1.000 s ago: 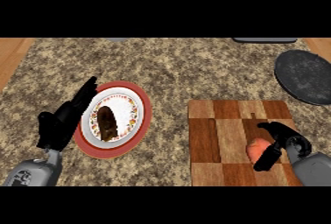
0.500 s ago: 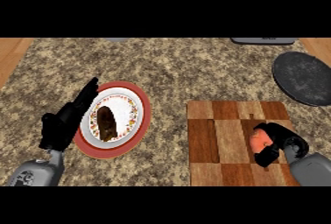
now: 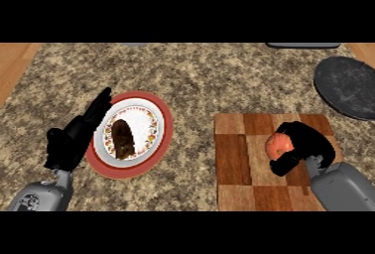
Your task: Pick the squash from the cutting board and place it in the pan
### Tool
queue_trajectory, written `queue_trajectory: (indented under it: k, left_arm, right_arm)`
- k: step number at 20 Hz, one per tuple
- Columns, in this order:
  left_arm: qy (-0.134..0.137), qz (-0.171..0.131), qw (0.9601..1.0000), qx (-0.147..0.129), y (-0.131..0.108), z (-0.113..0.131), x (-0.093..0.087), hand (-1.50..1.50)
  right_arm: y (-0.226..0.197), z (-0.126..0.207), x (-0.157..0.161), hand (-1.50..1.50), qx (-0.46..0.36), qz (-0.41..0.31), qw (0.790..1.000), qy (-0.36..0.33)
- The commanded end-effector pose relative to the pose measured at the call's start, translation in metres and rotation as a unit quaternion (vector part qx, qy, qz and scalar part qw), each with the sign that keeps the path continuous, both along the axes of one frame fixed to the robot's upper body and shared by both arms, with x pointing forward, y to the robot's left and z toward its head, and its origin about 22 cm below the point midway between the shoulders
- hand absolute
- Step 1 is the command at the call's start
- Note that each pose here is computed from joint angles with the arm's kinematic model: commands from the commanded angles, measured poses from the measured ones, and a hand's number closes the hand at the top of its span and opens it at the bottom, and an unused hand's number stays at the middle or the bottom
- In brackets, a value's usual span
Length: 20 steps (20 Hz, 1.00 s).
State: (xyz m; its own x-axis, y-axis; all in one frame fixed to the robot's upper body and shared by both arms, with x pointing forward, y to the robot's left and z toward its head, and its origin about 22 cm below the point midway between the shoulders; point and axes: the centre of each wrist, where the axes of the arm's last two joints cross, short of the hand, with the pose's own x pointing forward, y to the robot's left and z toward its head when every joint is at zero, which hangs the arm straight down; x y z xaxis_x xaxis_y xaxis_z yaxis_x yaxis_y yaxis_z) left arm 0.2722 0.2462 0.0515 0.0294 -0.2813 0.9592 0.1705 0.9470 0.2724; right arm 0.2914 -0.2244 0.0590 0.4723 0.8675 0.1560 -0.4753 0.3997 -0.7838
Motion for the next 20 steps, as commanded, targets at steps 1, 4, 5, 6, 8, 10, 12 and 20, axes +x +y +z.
queue_trajectory:
  k: [1, 4, 5, 6, 8, 10, 12, 20]
  left_arm:
    - [0.005, -0.009, 0.9999, -0.002, -0.006, 0.004, 0.005, 0.0]
    - [0.002, -0.007, 1.0, 0.005, -0.003, -0.004, 0.003, 0.0]
    - [0.005, 0.001, 1.0, -0.001, -0.002, 0.005, 0.001, 0.0]
    - [0.001, -0.002, 1.0, 0.003, 0.013, -0.001, -0.004, 0.0]
    - [0.009, -0.008, 0.9999, 0.005, 0.001, -0.012, -0.001, 0.0]
    - [0.007, 0.01, 0.9999, -0.004, 0.011, 0.004, 0.009, 0.0]
    - [0.007, 0.0, 1.0, 0.0, -0.007, -0.002, 0.004, 0.0]
    - [0.001, 0.003, 1.0, 0.003, 0.006, -0.005, 0.005, 0.0]
  right_arm:
    - [0.041, 0.028, 0.021, 1.5, -0.028, -0.001, 0.985, -0.169]
    - [0.07, 0.02, 0.015, 1.5, -0.057, -0.003, 0.969, -0.239]
    - [0.058, 0.028, 0.021, 1.5, -0.074, -0.004, 0.961, -0.267]
    - [0.072, 0.045, 0.016, 1.5, -0.089, 0.003, 0.952, -0.292]
    - [0.076, 0.061, 0.028, 1.5, -0.124, -0.006, 0.926, -0.357]
    - [0.071, 0.059, 0.023, 1.5, -0.125, 0.0, 0.907, -0.401]
    - [0.091, 0.064, 0.021, 1.5, -0.105, -0.017, 0.903, -0.416]
    - [0.043, 0.064, 0.039, 1.5, -0.1, -0.097, 0.88, -0.454]
